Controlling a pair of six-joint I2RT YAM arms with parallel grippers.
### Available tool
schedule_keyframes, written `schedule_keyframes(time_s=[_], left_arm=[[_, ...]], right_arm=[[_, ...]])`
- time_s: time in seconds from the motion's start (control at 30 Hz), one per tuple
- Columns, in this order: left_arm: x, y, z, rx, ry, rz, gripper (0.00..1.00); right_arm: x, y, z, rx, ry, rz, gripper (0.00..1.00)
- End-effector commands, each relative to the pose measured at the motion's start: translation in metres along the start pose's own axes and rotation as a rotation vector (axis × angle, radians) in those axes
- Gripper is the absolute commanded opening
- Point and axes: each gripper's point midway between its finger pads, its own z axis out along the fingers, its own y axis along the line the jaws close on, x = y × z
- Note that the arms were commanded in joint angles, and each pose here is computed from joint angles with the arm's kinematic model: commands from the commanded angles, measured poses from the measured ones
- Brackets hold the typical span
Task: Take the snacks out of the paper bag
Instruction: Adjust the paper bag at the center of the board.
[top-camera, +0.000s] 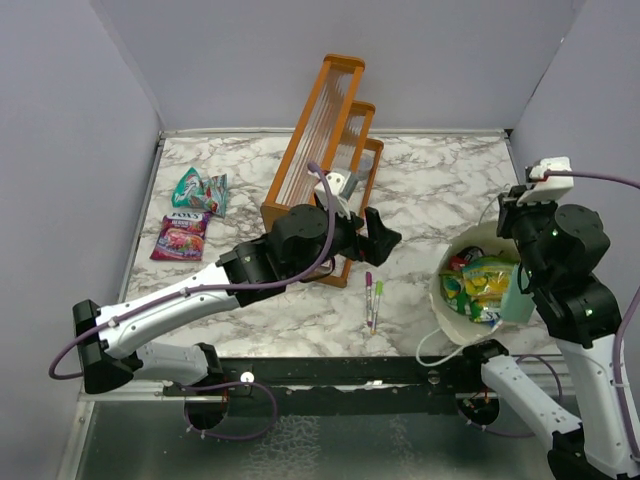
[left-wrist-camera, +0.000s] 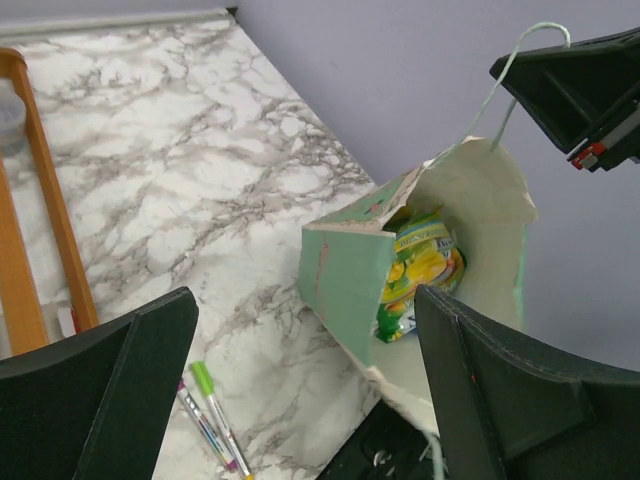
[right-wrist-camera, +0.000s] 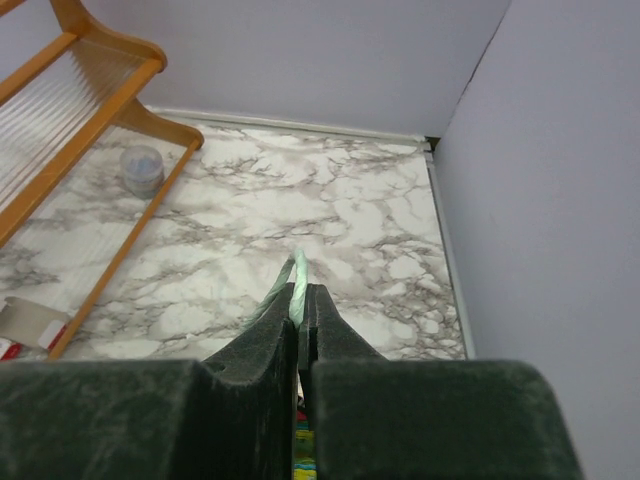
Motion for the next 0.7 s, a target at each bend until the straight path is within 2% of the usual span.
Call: schedule_keyframes(time_s=[0.0, 0.13, 0.3, 0.4, 0.47, 0.57, 0.67], left_arm=[[0.041, -0.021, -0.005, 0.147, 0.13, -0.094, 0.93], [0.072, -0.035, 0.002, 0.247, 0.207, -0.143, 0.94], [0.117, -0.031, 0.025, 0.196, 0.333, -0.117, 0.89], [0.115, -0.052, 0.022, 0.24, 0.294, -0.046, 0.89], [0.106, -0.059, 0.016, 0.247, 0.244, -0.015, 0.92], [0.099, -0.048, 0.016, 0.175, 0.219, -0.007, 0.95], [0.103, -0.047, 0.017, 0.171, 0.234, 0.005, 0.96]], right_arm=[[0.012, 0.038, -0.007, -0.201, -0.051, 0.039, 0.01], [0.019, 0.052, -0.018, -0.293, -0.128, 0.016, 0.01], [0.013, 0.052, -0.037, -0.319, -0.205, 0.024, 0.01], [0.016, 0.055, -0.044, -0.336, -0.2, 0.077, 0.01], [0.019, 0.074, -0.051, -0.449, -0.184, 0.085, 0.01], [0.024, 0.102, -0.06, -0.614, -0.152, 0.099, 0.01], [0.021, 0.099, -0.056, -0.587, -0.144, 0.144, 0.01]])
